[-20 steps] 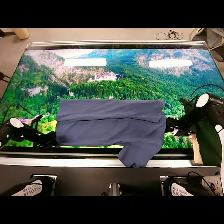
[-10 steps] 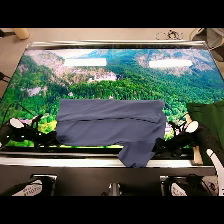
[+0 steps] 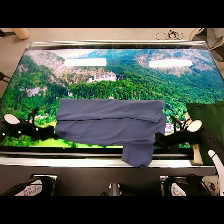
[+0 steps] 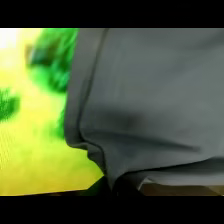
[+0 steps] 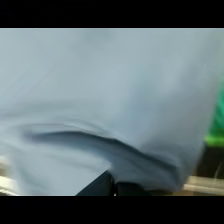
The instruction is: Fold the shirts.
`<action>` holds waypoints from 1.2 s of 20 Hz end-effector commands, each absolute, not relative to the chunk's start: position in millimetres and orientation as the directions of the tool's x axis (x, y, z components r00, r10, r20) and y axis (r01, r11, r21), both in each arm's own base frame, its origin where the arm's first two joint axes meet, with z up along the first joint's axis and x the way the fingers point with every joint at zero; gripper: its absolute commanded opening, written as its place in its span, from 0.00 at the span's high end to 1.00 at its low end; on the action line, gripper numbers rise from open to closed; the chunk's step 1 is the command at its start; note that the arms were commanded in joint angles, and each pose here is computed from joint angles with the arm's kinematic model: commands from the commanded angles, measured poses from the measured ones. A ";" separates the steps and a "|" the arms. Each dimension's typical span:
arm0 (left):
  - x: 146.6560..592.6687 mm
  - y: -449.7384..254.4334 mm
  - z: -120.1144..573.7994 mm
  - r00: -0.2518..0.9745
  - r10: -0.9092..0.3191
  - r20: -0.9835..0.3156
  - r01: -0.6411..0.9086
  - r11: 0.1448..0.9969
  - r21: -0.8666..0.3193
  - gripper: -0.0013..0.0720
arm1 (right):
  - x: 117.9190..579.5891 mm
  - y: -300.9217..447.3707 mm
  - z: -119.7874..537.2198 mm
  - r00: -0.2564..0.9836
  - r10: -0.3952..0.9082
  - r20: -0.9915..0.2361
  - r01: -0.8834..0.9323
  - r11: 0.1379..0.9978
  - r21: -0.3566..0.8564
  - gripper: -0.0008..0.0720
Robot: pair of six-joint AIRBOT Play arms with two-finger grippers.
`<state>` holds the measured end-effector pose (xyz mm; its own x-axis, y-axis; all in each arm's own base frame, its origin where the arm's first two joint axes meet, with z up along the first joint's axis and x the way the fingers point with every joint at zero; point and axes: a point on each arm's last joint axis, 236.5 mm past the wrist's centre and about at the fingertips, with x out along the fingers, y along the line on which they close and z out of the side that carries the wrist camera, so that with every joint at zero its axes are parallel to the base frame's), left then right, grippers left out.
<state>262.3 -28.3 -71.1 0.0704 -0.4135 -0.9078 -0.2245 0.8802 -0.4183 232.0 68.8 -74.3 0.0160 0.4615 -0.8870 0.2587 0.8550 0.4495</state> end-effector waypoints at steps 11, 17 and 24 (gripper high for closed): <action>433.3 -19.9 -76.5 0.153 -0.454 -0.878 -0.338 0.810 -0.479 0.89 | 467.8 30.0 -54.2 0.273 0.429 -0.861 0.292 0.816 0.499 0.95; 439.9 -6.3 -52.2 0.195 -0.474 -0.859 -0.295 0.807 -0.512 0.15 | 416.8 -6.1 -63.1 0.059 0.303 -0.951 0.129 0.943 0.308 0.01; 430.6 -22.8 36.6 0.312 -0.459 -0.832 -0.141 0.843 -0.519 0.16 | 396.7 47.8 -102.2 -0.049 0.531 -0.846 0.235 0.829 0.507 0.01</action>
<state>437.9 -12.8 3.5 0.2803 -0.4562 -0.8446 -0.2026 0.8319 -0.5166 400.5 27.3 -92.1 -0.0231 0.4440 -0.8957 0.1935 0.8810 0.4317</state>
